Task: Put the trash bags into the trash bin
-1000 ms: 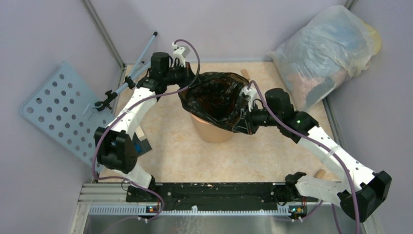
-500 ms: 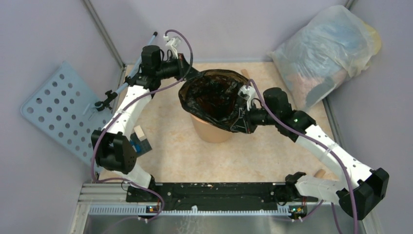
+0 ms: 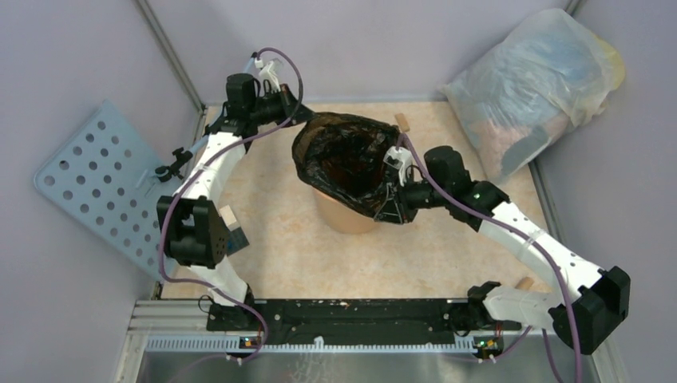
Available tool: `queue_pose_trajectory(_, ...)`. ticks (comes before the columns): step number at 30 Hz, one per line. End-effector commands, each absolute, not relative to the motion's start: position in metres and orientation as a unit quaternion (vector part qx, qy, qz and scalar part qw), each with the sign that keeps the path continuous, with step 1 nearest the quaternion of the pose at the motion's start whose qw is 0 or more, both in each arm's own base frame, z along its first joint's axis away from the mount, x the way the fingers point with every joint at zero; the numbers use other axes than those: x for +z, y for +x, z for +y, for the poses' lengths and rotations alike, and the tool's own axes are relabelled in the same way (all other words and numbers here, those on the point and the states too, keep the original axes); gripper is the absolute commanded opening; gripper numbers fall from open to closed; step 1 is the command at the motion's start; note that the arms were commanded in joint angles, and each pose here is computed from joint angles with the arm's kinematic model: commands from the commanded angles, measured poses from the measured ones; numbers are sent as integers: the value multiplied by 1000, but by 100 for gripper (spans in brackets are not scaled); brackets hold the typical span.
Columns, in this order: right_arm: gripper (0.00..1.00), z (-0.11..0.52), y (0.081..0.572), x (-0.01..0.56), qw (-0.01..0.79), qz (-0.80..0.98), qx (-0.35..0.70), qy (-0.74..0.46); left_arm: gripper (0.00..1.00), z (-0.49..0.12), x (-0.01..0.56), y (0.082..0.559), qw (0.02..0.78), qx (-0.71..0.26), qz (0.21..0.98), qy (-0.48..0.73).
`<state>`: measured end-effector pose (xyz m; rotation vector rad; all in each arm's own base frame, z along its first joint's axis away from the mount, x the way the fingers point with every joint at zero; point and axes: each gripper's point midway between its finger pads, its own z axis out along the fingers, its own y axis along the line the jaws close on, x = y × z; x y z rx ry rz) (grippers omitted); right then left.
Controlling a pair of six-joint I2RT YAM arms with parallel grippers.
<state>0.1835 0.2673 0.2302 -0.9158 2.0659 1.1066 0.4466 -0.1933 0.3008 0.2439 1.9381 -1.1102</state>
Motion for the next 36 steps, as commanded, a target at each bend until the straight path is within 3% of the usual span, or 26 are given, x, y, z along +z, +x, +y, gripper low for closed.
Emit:
queue_pose_trajectory(1, 18, 271, 184, 222, 304, 779, 417, -357, 0, -195, 297, 464, 438, -458, 767, 97)
queue_pose_trajectory(16, 20, 268, 191, 205, 302, 794, 394, -351, 0, -197, 216, 463, 371, -462, 803, 66)
queue_pose_trajectory(19, 27, 265, 192, 207, 304, 797, 386, -351, 0, -199, 220, 462, 370, -470, 798, 74)
queue_pose_trajectory(22, 43, 263, 194, 227, 324, 794, 383, -345, 4, -199, 237, 462, 383, -470, 791, 79)
queue_pose_trajectory(24, 54, 259, 196, 246, 348, 790, 376, -336, 11, -198, 252, 461, 397, -467, 786, 83)
queue_pose_trajectory(26, 60, 253, 199, 261, 367, 790, 366, -329, 25, -196, 264, 459, 407, -462, 783, 86)
queue_pose_trajectory(31, 62, 236, 206, 284, 390, 807, 320, -307, 59, -182, 290, 457, 448, -431, 781, 61)
queue_pose_trajectory(36, 62, 207, 231, 303, 435, 831, 236, -255, 74, -159, 316, 445, 489, -413, 767, 32)
